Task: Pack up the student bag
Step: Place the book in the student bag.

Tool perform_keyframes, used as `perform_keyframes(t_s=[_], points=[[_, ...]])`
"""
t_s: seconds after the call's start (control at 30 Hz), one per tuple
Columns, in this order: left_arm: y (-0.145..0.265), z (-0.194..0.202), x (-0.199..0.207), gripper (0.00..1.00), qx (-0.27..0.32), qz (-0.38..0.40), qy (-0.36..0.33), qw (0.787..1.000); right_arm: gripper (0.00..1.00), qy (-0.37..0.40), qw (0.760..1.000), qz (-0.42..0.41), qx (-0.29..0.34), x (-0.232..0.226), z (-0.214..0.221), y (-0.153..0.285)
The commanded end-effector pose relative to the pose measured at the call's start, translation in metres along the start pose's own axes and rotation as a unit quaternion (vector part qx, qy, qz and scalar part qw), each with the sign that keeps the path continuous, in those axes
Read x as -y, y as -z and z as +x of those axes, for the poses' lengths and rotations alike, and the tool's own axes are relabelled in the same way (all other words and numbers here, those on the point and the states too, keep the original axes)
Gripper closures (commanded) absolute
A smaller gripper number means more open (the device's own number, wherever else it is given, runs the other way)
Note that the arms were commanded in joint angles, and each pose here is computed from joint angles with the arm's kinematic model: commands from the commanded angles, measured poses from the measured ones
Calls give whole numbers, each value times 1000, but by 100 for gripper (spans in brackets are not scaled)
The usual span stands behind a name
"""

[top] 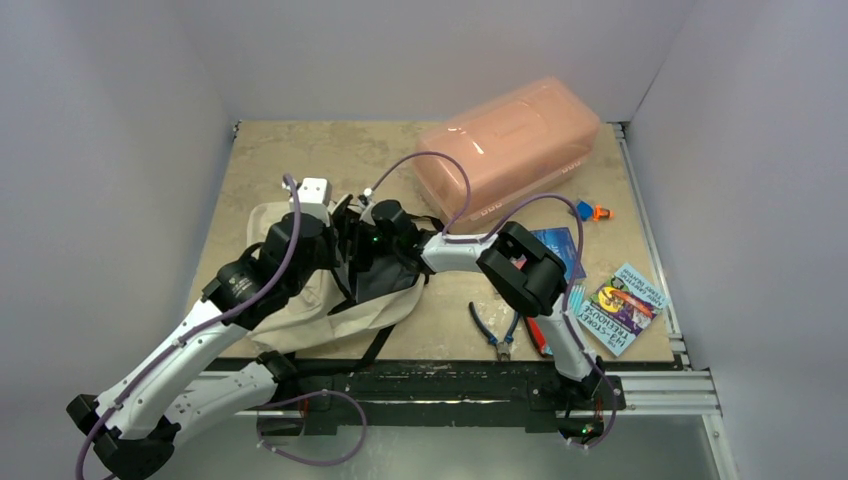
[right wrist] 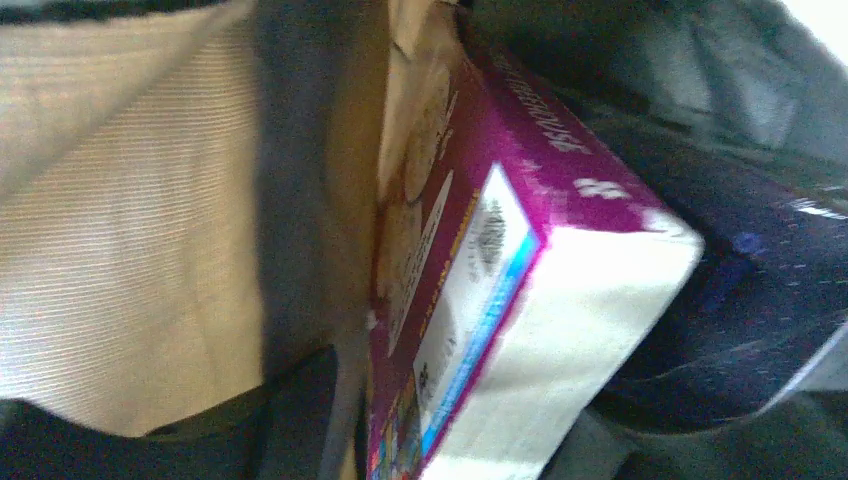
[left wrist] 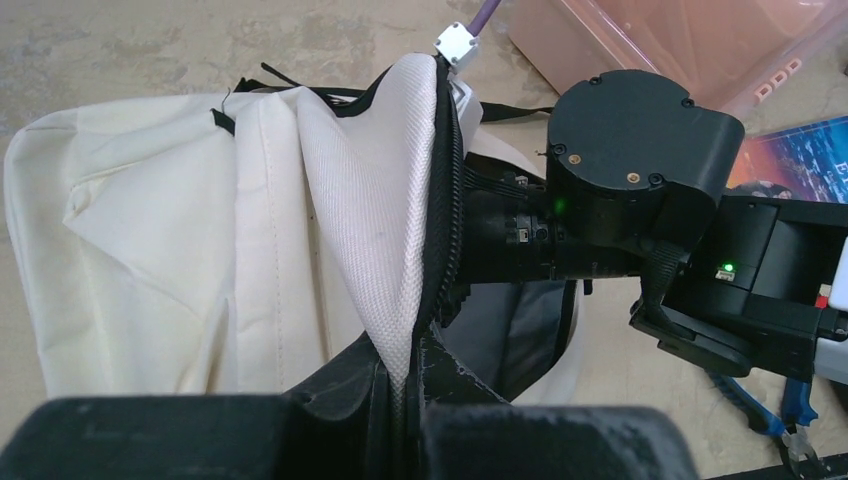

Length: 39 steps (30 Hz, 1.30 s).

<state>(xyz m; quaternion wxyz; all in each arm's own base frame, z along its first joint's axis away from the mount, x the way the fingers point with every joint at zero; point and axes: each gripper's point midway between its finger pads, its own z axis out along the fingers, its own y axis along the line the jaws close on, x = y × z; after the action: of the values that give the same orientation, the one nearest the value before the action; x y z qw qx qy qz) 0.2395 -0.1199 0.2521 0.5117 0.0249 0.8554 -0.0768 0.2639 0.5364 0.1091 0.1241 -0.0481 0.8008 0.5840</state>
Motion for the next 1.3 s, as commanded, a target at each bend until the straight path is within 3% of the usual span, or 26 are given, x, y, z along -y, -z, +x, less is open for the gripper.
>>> perform_keyframes(t_s=[0.0,0.2,0.47,0.57,0.67,0.8,0.87,1.0,1.13,1.17,1.27], points=[[5,-27,6,100,50,17,26,998,25,46,997,60,1,1,-4,9],[5,-22,1,100,49,9,22,999,12,78,989,129,-13,17,1,36],[1,-14,1,100,38,7,18,999,9,148,967,209,-19,19,-2,79],[-2,-10,2,100,33,8,20,999,10,241,931,272,22,10,-30,117],[-7,-2,7,100,20,16,21,999,13,341,881,323,59,-13,-55,171],[-15,12,19,100,-6,41,17,999,9,388,802,413,190,-37,-95,268],[-19,20,25,100,-18,53,15,998,7,372,766,452,265,-37,-114,321],[-20,23,33,100,-30,71,12,997,4,251,712,495,430,-26,-143,446],[-18,24,38,100,-36,86,11,996,1,148,657,480,562,-11,-133,535],[-17,25,38,100,-36,88,12,995,1,122,649,483,574,0,-129,548],[-16,25,41,99,-37,96,14,995,1,48,678,495,541,54,-125,560]])
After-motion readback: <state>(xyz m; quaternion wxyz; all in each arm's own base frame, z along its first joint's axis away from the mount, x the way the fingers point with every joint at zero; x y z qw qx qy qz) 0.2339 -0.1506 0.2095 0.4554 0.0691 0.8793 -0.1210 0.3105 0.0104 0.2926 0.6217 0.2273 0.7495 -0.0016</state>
